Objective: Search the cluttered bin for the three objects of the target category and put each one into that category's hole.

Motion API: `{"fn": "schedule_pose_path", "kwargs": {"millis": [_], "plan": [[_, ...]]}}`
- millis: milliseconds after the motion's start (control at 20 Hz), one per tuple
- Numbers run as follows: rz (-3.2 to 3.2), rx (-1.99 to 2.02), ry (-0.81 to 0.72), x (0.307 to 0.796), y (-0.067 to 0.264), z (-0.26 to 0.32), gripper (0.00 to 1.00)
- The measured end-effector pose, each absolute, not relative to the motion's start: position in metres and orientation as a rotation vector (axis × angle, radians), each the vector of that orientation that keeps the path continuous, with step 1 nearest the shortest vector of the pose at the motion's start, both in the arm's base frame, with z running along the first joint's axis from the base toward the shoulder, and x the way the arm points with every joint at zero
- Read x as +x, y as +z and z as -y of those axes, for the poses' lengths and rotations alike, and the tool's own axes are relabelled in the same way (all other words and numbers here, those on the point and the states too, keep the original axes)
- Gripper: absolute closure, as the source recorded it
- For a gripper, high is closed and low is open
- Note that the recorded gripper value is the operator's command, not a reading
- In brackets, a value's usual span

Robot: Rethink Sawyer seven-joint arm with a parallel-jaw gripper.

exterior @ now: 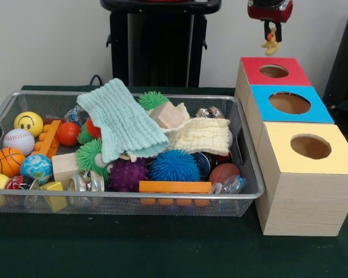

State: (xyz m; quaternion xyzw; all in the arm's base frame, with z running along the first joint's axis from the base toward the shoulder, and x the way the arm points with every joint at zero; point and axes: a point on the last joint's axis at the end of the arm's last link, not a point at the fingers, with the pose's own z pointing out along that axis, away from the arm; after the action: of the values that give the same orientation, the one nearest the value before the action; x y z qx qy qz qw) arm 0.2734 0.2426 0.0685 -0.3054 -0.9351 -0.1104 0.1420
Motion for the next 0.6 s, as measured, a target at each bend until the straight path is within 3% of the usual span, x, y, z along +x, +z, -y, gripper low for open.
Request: {"fn": "schedule_pose_path", "kwargs": {"millis": [600], "plan": [[2.809, -0.891, -0.447, 0.31, 0.052, -0.25, 1.0]]}}
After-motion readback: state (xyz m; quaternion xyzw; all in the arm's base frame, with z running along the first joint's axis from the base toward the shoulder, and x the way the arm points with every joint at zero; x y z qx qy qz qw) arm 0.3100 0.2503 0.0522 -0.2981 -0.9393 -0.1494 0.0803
